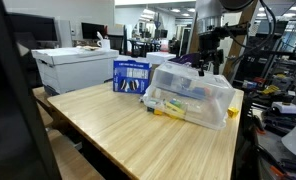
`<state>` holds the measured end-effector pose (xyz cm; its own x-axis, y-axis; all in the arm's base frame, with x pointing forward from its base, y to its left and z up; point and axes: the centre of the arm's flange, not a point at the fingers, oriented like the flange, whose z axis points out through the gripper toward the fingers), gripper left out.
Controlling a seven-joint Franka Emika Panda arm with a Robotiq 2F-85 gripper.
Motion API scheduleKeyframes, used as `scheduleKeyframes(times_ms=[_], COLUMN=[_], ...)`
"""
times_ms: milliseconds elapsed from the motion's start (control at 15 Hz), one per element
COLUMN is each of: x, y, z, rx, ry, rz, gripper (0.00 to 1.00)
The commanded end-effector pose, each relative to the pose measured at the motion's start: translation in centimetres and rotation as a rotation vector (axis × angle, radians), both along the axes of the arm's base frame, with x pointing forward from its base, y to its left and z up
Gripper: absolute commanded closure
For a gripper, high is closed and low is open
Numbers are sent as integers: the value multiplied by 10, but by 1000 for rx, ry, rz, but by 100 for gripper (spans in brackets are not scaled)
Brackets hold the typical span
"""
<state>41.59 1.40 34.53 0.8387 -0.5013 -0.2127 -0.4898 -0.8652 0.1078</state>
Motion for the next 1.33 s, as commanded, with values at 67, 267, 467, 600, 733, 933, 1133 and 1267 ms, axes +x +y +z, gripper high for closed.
scheduleKeyframes(times_ms=[67, 267, 467, 600, 733, 933, 1133, 1267], x=[-4, -4, -4, -4, -4, -2, -2, -1], y=[-8, -11, -13, -15, -16, -17, -19, -21], z=[-5, -3, -3, -3, -4, -5, -6, -7], rx=[-27, -30, -31, -33, -36, -39, -44, -58], ry=[-25, -29, -29, -31, -32, -31, -34, -38], rz=[-49, -63, -81, -92, -100, -110, -131, -166], gripper=[0, 0, 0, 0, 0, 0, 0, 0])
